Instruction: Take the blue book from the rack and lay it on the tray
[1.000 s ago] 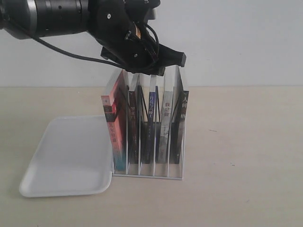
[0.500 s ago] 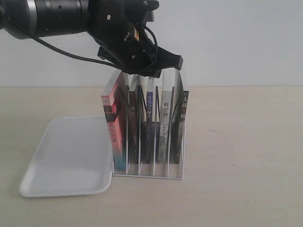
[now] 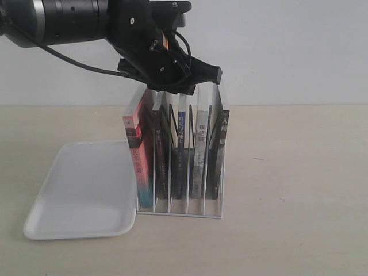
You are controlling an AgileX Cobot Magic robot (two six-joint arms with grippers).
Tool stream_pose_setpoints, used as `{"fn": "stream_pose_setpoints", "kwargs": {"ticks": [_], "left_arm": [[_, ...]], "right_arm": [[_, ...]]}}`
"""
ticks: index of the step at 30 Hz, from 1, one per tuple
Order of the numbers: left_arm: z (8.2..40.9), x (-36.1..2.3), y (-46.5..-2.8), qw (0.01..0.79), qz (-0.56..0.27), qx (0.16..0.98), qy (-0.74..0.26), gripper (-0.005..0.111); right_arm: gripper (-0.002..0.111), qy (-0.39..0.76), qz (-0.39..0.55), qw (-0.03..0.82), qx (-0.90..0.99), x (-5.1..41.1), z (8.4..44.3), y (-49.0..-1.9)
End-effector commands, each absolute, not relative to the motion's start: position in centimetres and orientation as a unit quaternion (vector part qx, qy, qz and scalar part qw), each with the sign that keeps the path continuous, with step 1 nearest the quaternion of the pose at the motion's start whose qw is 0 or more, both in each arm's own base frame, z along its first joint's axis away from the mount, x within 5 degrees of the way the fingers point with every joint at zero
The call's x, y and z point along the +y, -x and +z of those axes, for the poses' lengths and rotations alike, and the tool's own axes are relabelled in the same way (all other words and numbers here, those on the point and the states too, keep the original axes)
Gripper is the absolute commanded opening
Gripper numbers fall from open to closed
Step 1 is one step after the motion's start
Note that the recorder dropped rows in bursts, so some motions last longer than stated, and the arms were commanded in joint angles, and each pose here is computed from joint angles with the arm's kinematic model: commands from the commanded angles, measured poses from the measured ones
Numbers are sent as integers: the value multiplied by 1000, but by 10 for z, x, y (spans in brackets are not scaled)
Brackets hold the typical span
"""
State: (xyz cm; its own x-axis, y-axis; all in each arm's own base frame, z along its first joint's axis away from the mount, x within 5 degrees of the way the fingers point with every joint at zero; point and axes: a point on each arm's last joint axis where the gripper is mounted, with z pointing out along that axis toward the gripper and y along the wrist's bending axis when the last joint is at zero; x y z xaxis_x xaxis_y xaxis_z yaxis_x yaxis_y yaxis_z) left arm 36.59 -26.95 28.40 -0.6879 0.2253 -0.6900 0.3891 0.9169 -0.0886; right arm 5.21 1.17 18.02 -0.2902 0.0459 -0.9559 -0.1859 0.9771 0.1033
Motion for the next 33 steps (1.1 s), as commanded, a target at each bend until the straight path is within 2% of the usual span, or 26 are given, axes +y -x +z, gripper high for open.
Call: {"fn": "stream_pose_setpoints", "kwargs": {"ticks": [1, 10, 29, 33], "left_arm": [[285, -272, -366, 364, -118, 909, -168, 30], [270, -276, -371, 353, -114, 913, -170, 30], [266, -275, -370, 340, -104, 919, -170, 30], [266, -275, -370, 340, -104, 919, -170, 27]], "right_arm": [[0, 45, 95, 599, 794, 11, 181, -52], [0, 45, 95, 599, 794, 11, 181, -52], [0, 45, 95, 599, 794, 11, 181, -52], [0, 45, 95, 599, 794, 11, 181, -52]]}}
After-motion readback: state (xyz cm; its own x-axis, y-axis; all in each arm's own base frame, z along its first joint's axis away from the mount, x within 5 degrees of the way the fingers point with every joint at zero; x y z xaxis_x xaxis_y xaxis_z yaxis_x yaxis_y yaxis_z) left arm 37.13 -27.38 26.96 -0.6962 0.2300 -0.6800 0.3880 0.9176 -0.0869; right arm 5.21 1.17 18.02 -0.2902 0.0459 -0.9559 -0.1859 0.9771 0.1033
